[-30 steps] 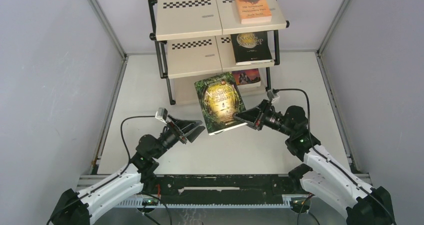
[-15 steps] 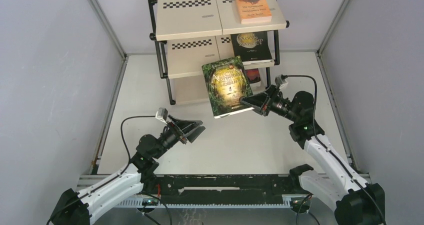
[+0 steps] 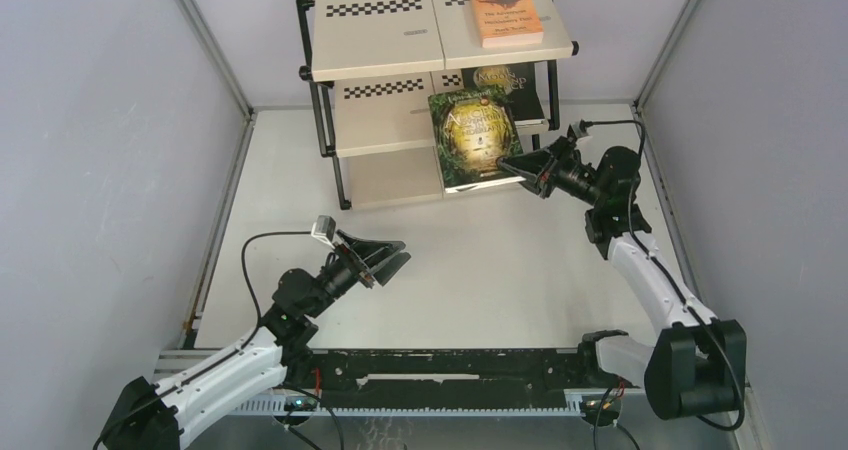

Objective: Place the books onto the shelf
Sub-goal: Place the book on the shelf.

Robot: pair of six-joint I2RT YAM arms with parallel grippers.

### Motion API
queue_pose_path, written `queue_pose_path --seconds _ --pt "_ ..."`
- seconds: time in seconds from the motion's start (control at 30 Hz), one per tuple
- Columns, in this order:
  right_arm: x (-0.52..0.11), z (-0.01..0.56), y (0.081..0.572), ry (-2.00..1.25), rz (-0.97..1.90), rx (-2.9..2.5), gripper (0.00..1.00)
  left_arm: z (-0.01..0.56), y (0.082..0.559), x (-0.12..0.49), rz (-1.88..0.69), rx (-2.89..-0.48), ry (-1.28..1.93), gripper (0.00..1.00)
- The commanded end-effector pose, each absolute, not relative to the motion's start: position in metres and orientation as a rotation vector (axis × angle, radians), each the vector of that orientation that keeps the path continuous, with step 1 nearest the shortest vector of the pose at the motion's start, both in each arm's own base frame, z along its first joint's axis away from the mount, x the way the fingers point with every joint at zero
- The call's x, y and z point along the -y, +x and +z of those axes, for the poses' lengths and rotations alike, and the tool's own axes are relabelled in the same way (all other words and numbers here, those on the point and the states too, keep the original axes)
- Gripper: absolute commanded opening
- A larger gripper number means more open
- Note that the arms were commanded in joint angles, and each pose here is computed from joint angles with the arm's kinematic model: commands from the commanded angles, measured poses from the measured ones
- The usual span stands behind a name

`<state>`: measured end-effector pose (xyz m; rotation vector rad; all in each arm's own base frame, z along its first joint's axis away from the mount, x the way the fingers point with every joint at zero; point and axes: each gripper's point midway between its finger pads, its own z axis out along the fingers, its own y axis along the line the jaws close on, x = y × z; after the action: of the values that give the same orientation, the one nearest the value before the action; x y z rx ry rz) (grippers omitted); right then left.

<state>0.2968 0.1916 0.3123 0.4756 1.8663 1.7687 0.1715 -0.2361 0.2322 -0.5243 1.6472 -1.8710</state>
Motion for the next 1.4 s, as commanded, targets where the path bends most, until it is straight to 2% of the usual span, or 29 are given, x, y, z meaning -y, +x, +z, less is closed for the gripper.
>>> queue_pose_path --seconds 0.0,0.33,0.7,1.37 --pt "-0.185 0.362 0.307 0.319 1.794 -1.729 0.0 0.266 0.172 0.238 -1.907 -1.557 -0.454 0.74" --pt "-0.16 0.371 0.355 0.381 1.799 -1.695 0.0 0.264 0.178 0.24 -1.906 -1.555 -0.467 0.74" --pt "-0.139 0.355 0.404 0.447 1.807 -1.727 0.0 0.264 0.193 0.249 -1.906 -1.559 -0.49 0.73" --pt "-0.128 0.342 0.45 0.476 1.776 -1.788 0.0 0.264 0.218 0.264 -1.955 -1.538 -0.526 0.73"
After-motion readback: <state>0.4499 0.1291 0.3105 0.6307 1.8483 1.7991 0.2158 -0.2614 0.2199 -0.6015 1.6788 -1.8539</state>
